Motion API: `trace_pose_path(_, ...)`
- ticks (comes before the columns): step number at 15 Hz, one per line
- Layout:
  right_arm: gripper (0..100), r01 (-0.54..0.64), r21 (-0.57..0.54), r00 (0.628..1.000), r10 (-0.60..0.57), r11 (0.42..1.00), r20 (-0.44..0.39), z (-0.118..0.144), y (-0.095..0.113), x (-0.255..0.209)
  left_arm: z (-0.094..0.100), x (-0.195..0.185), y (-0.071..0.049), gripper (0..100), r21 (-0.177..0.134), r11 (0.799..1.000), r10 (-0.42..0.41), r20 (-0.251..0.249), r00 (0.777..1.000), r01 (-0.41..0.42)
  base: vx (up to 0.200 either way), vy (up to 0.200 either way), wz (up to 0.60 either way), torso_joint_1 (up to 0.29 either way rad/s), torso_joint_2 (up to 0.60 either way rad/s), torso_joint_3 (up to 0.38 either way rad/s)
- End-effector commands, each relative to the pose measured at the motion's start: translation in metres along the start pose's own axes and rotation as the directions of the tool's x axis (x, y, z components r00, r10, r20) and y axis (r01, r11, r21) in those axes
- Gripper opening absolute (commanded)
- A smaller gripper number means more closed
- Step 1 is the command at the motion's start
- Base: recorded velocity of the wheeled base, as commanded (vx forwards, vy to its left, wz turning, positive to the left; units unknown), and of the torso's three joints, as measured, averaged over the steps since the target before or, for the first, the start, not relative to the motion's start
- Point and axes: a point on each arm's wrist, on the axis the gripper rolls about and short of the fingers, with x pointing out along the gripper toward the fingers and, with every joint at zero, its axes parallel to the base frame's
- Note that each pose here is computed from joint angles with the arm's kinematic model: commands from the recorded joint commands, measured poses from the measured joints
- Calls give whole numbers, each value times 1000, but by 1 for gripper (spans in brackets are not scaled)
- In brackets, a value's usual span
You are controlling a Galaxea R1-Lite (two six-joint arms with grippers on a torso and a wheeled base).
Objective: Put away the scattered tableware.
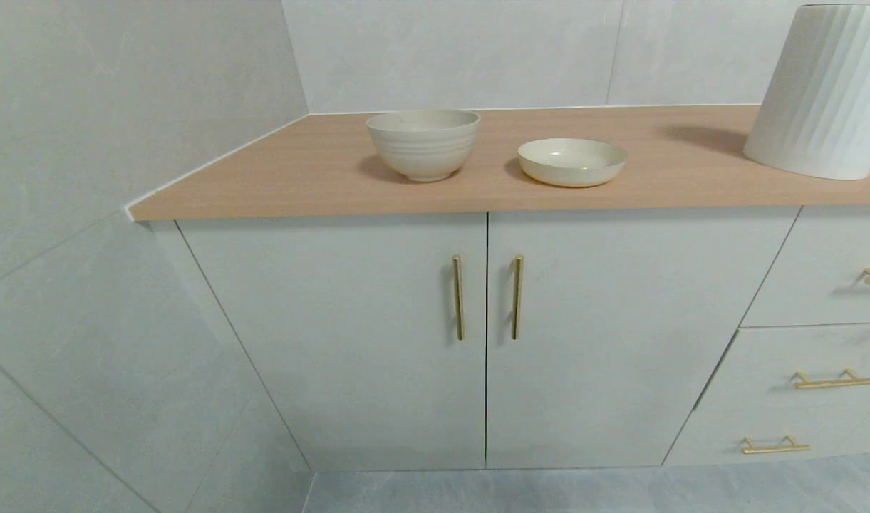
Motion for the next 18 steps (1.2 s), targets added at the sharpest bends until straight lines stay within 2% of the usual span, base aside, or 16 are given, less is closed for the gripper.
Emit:
trace_pose_path(1, 100, -220, 60, 961, 227, 974, -157, 64, 3, 35, 0, 0, 0, 100, 0, 1000, 0, 0, 1000, 0, 0, 0, 0, 0, 0, 0)
trace_pose_path(3, 100, -351, 148, 854, 381, 925, -354, 72, 8, 84, 0, 0, 0, 100, 0, 1000, 0, 0, 1000, 0, 0, 0, 0, 0, 0, 0)
trace_pose_path(4, 100, -406, 181, 797, 444, 896, -410, 77, 15, 110, 0, 0, 0, 100, 0, 1000, 0, 0, 1000, 0, 0, 0, 0, 0, 0, 0)
trace_pose_path(5, 100, -445, 191, 764, 482, 875, -428, 80, 21, 127, 0, 0, 0, 100, 0, 1000, 0, 0, 1000, 0, 0, 0, 0, 0, 0, 0)
trace_pose_path(6, 100, -529, 206, 704, 561, 823, -435, 82, 42, 165, 0, 0, 0, 100, 0, 1000, 0, 0, 1000, 0, 0, 0, 0, 0, 0, 0)
trace_pose_path(7, 100, -582, 203, 677, 607, 788, -416, 80, 60, 190, 0, 0, 0, 100, 0, 1000, 0, 0, 1000, 0, 0, 0, 0, 0, 0, 0)
trace_pose_path(10, 100, -655, 208, 650, 682, 727, -337, 67, 108, 254, 0, 0, 0, 100, 0, 1000, 0, 0, 1000, 0, 0, 0, 0, 0, 0, 0)
trace_pose_path(11, 100, -662, 214, 641, 691, 718, -335, 66, 119, 269, 0, 0, 0, 100, 0, 1000, 0, 0, 1000, 0, 0, 0, 0, 0, 0, 0)
trace_pose_path(16, 100, -667, 213, 643, 696, 714, -319, 66, 139, 309, 0, 0, 0, 100, 0, 1000, 0, 0, 1000, 0, 0, 0, 0, 0, 0, 0)
trace_pose_path(18, 100, -649, 255, 642, 696, 717, -323, 62, 142, 314, 0, 0, 0, 100, 0, 1000, 0, 0, 1000, 0, 0, 0, 0, 0, 0, 0)
